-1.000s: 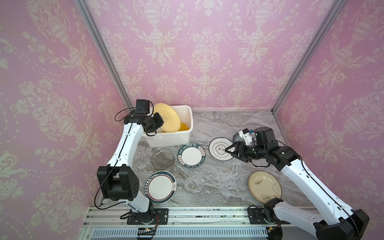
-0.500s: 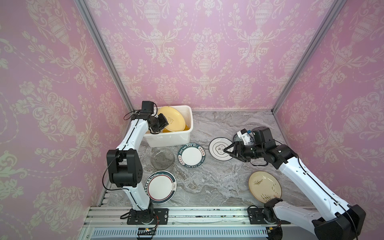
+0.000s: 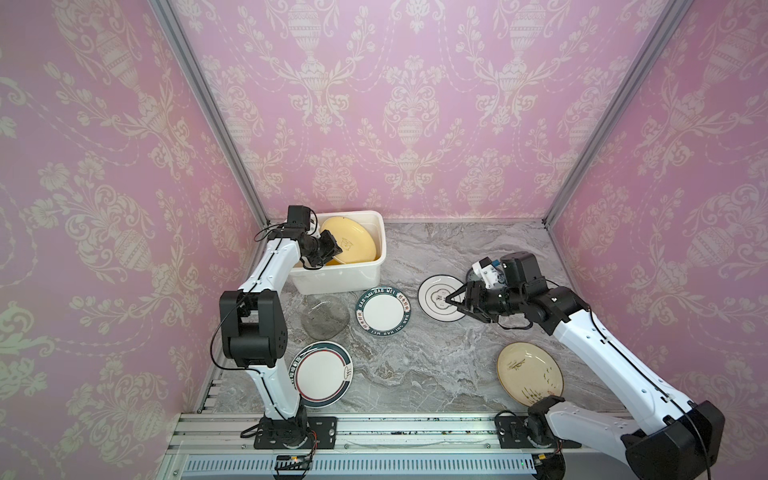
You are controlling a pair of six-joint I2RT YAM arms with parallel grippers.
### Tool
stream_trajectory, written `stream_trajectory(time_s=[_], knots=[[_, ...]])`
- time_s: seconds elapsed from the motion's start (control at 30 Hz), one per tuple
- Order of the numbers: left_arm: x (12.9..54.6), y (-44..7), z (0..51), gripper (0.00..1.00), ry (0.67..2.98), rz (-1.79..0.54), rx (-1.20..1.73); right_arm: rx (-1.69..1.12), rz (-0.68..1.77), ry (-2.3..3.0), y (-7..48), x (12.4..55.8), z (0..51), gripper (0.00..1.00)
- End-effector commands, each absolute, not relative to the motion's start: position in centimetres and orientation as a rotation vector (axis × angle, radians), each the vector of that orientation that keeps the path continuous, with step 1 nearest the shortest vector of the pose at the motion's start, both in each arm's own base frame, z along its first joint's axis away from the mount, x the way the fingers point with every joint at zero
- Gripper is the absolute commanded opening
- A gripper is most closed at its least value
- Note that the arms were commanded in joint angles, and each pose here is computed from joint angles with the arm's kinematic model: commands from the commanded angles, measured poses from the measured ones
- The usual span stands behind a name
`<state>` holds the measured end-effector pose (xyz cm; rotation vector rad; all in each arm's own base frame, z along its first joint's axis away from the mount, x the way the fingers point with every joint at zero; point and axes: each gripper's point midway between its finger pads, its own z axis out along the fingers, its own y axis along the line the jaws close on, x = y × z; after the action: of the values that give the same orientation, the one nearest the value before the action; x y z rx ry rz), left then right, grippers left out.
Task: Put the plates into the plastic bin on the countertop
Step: 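Lower the yellow plate into the bin with the left gripper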
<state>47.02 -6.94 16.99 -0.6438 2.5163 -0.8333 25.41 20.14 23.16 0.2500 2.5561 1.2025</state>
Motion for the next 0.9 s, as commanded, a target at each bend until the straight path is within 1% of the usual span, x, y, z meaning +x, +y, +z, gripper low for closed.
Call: stream_trajectory(time_s=[0.0, 0.23, 0.33, 0.47, 0.77, 0.87], knots=[[45.6, -7.2, 13.4, 0.21, 2.631, -0.837, -0.651, 0.252, 1.216, 2.531, 20.1, 25.6, 24.3, 0.58], [45.4, -7.0, 12.7, 0.21, 2.675, -0.791, -0.595, 0.262, 1.216, 2.529, 20.0, 25.4, 24.3, 0.57], [45.0, -6.5, 12.5, 0.24, 2.706, -0.739, -0.561, 0.265, 1.217, 2.528, 20.0, 25.4, 24.3, 0.57], [44.7, -6.4, 12.5, 0.32, 2.718, -0.72, -0.54, 0.272, 1.217, 2.53, 20.0, 25.5, 24.2, 0.57], [44.4, -6.0, 12.1, 0.41, 2.744, -0.68, -0.545, 0.267, 1.23, 2.521, 20.2, 25.6, 24.7, 0.57], [44.0, -5.5, 11.9, 0.52, 2.757, -0.634, -0.556, 0.263, 1.229, 2.52, 20.1, 25.6, 24.7, 0.57]])
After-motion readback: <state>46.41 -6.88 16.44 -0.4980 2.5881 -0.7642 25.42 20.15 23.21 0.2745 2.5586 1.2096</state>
